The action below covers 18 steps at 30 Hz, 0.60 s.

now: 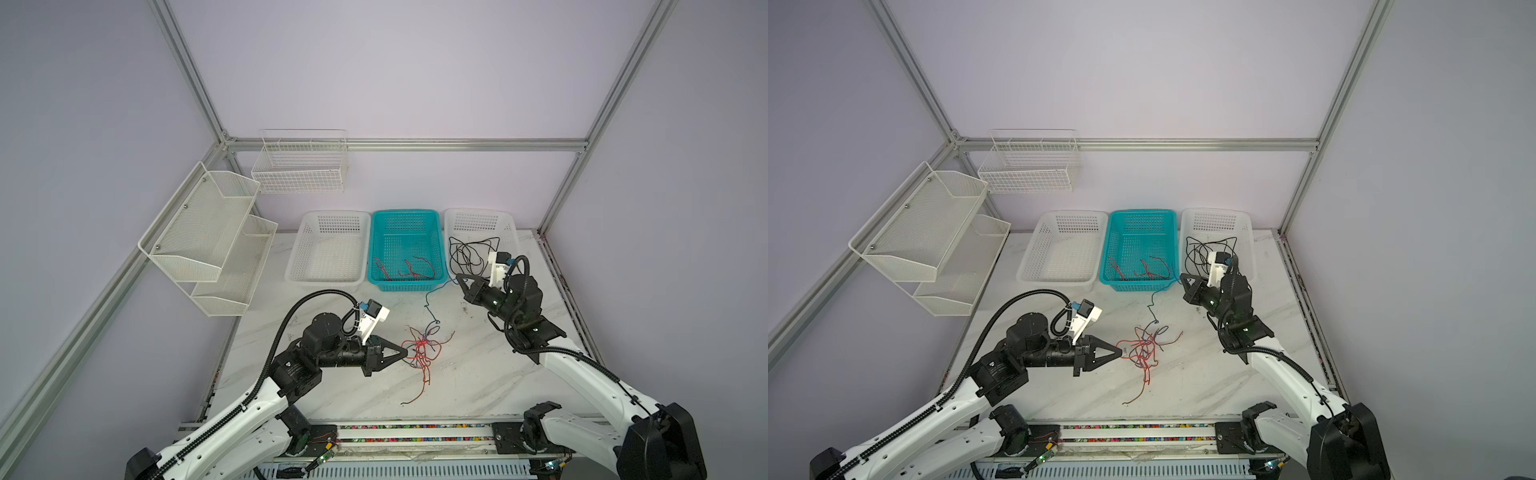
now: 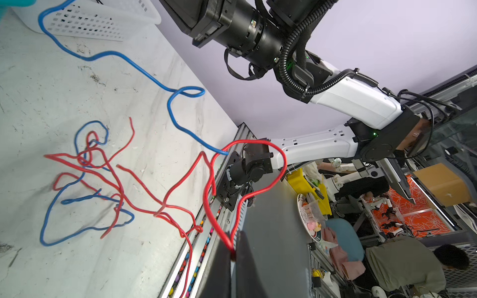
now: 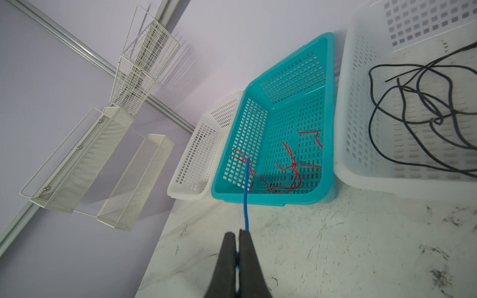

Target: Untangle the cables

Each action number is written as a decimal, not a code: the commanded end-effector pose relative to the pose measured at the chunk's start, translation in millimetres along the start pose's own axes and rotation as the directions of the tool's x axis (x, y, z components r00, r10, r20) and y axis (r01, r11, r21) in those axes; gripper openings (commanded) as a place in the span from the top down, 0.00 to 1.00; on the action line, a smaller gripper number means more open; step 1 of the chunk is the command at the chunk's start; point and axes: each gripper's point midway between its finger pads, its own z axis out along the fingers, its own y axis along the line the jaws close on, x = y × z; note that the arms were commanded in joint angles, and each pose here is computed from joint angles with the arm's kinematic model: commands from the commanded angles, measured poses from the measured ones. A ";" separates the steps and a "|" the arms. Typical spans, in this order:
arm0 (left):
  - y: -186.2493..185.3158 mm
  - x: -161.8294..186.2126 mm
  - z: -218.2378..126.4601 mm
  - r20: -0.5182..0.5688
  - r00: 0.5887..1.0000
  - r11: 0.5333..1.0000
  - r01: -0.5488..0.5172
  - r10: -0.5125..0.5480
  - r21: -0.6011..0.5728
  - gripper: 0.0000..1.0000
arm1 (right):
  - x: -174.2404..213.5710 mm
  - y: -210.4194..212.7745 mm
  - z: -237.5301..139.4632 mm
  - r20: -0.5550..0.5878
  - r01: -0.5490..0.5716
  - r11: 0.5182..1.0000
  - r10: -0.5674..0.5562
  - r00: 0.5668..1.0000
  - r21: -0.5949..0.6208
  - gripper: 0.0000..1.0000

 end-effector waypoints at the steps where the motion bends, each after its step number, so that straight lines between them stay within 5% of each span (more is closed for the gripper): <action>1: -10.1 9.3 2.8 -0.037 0.999 0.996 -0.012 0.015 0.084 1.00 | -0.3 -4.9 2.3 0.015 0.007 1.000 -0.006 1.000 -0.016 1.00; 7: -9.6 7.8 8.6 -0.060 0.998 0.995 -0.005 0.010 0.096 1.00 | -14.9 38.3 -2.0 0.062 -0.029 0.969 0.046 0.997 -0.247 1.00; 18: -0.6 6.8 14.7 -0.076 0.997 0.998 -0.008 0.012 0.062 1.00 | -14.8 86.7 6.5 0.059 -0.095 0.905 0.132 0.990 -0.415 1.00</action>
